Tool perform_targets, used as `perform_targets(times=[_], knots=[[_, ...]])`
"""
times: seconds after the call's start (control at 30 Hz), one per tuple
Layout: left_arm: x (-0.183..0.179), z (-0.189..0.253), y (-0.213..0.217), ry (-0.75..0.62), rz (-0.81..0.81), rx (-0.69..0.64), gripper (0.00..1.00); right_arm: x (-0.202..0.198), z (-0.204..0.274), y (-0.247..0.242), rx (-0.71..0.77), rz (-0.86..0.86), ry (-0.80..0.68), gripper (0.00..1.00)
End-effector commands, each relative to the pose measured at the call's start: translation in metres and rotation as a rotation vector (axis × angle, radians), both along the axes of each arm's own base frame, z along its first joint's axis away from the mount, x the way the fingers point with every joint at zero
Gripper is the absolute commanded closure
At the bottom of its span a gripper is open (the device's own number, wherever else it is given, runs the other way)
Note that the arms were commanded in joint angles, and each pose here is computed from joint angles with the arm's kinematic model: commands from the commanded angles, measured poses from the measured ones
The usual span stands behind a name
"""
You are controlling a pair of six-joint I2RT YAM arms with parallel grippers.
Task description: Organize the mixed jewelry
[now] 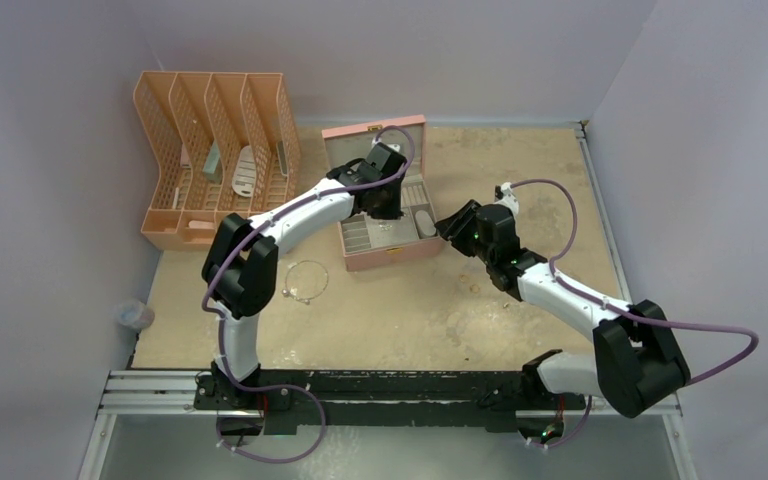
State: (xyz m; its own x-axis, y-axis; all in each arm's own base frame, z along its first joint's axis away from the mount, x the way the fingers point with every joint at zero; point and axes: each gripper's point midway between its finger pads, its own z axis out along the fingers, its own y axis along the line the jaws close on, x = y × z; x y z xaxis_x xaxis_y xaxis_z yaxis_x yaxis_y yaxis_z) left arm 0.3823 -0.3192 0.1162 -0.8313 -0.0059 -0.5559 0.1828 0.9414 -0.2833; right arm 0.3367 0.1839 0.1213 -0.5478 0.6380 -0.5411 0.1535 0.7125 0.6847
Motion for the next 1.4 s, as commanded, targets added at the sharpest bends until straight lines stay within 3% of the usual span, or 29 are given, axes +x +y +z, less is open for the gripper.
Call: perform_targets(times=[0.0, 1.37], knots=[[0.011, 0.018, -0.003, -0.057, -0.001, -0.011, 0.93, 0.004, 0.014, -0.001, 0.002, 0.0, -0.046, 0.54], [-0.001, 0.019, 0.001, -0.027, -0.015, -0.015, 0.94, 0.004, 0.006, 0.004, 0.005, 0.022, -0.034, 0.54]])
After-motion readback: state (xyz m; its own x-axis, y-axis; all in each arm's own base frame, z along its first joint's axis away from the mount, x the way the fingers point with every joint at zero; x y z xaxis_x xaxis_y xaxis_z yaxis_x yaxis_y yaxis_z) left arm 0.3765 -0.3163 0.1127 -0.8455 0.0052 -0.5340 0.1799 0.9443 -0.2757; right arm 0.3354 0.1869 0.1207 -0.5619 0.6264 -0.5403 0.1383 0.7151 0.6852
